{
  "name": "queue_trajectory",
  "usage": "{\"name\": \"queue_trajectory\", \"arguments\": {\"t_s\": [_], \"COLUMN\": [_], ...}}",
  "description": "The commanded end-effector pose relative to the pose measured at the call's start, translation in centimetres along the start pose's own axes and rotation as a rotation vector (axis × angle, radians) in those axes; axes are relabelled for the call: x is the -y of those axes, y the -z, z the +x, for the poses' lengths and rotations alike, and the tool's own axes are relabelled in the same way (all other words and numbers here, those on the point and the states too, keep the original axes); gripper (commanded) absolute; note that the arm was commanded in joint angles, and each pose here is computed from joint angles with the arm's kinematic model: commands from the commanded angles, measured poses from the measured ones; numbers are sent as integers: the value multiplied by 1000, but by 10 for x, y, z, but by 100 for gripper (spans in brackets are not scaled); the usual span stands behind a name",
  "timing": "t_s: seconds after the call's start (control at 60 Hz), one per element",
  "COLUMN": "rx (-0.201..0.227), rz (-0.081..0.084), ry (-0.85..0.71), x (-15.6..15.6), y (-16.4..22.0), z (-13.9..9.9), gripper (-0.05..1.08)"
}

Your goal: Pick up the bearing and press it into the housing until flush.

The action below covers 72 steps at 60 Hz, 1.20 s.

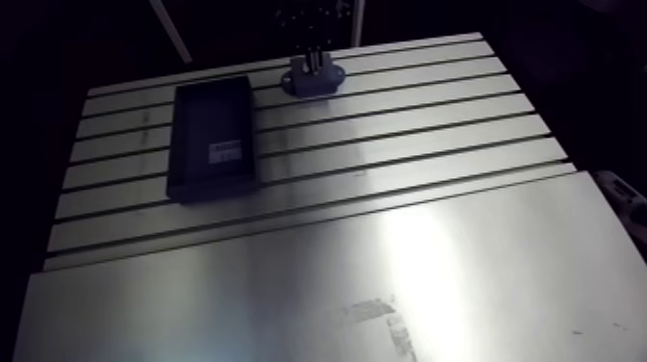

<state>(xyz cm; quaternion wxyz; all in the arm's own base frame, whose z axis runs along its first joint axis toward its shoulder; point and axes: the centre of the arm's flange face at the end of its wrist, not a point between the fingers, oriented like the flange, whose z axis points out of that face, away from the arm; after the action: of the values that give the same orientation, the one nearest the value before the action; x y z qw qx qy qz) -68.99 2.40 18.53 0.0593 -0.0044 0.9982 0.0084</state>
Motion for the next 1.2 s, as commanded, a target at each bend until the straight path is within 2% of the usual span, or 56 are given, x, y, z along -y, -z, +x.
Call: {"name": "queue_trajectory", "arguments": {"t_s": [0.017,1.2], "rx": [5,8], "rz": [0,-1], "ry": [2,4], "x": [1,0], "y": [-3,-5], "z": [-1,0], "gripper": [108,107]}}
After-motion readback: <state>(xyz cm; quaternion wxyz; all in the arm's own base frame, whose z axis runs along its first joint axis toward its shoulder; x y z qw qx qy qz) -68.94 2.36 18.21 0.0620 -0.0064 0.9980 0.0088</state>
